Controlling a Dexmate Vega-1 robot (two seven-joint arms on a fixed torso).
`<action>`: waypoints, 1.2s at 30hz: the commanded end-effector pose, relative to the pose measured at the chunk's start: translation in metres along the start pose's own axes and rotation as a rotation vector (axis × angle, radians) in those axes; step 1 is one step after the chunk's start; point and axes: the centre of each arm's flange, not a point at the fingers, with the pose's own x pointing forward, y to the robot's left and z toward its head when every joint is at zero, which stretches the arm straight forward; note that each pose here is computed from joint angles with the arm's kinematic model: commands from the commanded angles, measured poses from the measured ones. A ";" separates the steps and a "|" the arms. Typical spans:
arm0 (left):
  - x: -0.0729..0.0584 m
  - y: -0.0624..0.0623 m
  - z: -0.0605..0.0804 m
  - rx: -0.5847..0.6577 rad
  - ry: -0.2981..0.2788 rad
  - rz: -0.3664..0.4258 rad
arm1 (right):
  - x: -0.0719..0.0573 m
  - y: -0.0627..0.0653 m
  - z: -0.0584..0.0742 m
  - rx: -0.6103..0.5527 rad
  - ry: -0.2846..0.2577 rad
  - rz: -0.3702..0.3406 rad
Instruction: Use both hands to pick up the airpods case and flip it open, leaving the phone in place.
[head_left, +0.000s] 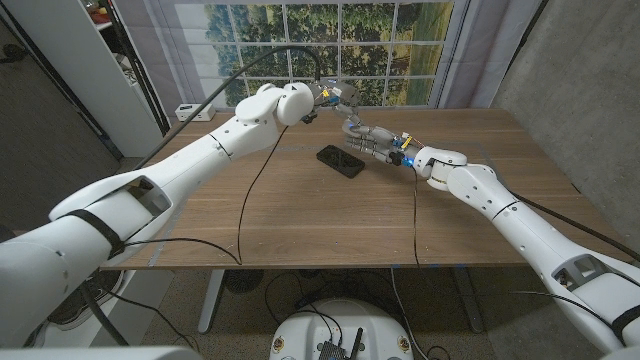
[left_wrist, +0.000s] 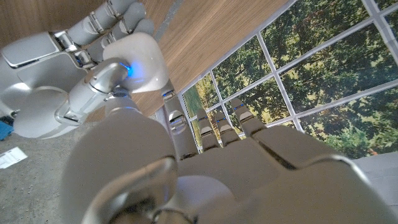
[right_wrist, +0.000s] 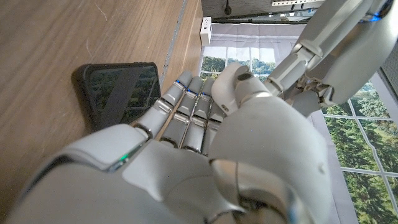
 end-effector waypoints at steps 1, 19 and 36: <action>-0.002 -0.004 0.000 -0.060 -0.015 -0.027 | 0.000 0.008 0.007 -0.096 -0.036 -0.004; -0.005 -0.004 -0.001 -0.106 -0.031 -0.017 | -0.005 0.006 0.003 -0.185 -0.032 -0.033; -0.005 -0.007 -0.004 -0.093 0.013 -0.019 | -0.014 0.011 0.014 -0.413 -0.098 -0.055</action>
